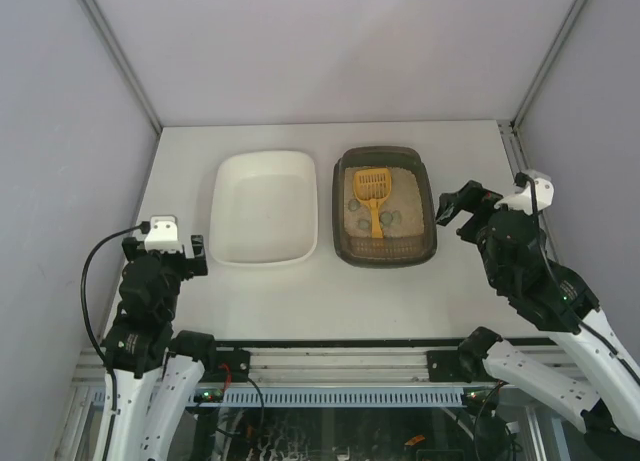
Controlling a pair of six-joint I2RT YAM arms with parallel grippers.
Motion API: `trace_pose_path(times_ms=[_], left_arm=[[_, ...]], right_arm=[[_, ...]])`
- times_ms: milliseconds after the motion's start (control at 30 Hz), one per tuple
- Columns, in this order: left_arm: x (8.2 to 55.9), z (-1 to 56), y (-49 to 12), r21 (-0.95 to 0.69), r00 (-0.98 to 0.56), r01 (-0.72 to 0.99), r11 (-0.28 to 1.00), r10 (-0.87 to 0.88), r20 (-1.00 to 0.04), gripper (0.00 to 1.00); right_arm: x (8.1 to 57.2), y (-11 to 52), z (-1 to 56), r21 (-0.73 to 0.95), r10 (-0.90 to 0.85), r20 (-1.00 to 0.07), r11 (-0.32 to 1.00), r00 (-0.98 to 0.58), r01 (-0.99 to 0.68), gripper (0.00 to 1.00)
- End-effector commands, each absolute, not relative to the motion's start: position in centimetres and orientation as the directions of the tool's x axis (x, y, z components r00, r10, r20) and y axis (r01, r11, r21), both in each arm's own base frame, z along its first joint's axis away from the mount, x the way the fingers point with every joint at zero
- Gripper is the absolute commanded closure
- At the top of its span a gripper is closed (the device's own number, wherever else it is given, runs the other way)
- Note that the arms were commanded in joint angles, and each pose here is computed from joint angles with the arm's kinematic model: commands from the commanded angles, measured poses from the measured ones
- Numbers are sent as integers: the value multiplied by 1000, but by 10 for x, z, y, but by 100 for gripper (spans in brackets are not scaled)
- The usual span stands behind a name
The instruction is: Clean the litter box
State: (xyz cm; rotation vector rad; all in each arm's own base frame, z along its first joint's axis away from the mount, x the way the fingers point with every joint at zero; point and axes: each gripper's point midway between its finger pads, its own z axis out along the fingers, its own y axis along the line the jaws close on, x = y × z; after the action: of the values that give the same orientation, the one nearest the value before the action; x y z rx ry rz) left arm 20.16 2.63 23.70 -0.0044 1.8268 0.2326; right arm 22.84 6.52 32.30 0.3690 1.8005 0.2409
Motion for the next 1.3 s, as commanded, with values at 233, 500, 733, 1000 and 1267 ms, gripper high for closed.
trace_pose_path(times_ms=[233, 500, 733, 1000, 1267], left_arm=[[212, 237, 32, 170, -282, -162, 972, 120, -952, 0], [268, 262, -12, 132, -390, 55, 990, 143, -910, 0], [318, 327, -125, -318, -401, 363, 876, -161, -902, 0], [355, 321, -196, -519, -590, 424, 742, -208, -780, 0], [353, 316, -208, -543, -626, 468, 698, -171, -760, 0]], right_arm=[[251, 90, 305, 179, 162, -930, 984, -331, -22, 3], [294, 138, 256, 186, 113, -843, 979, -526, -89, 13], [323, 159, 193, 144, 107, -731, 990, -674, 1, 41], [344, 182, 136, 108, 78, -665, 994, -742, 8, 42], [375, 203, 109, 100, 53, -646, 995, -762, -16, 56]])
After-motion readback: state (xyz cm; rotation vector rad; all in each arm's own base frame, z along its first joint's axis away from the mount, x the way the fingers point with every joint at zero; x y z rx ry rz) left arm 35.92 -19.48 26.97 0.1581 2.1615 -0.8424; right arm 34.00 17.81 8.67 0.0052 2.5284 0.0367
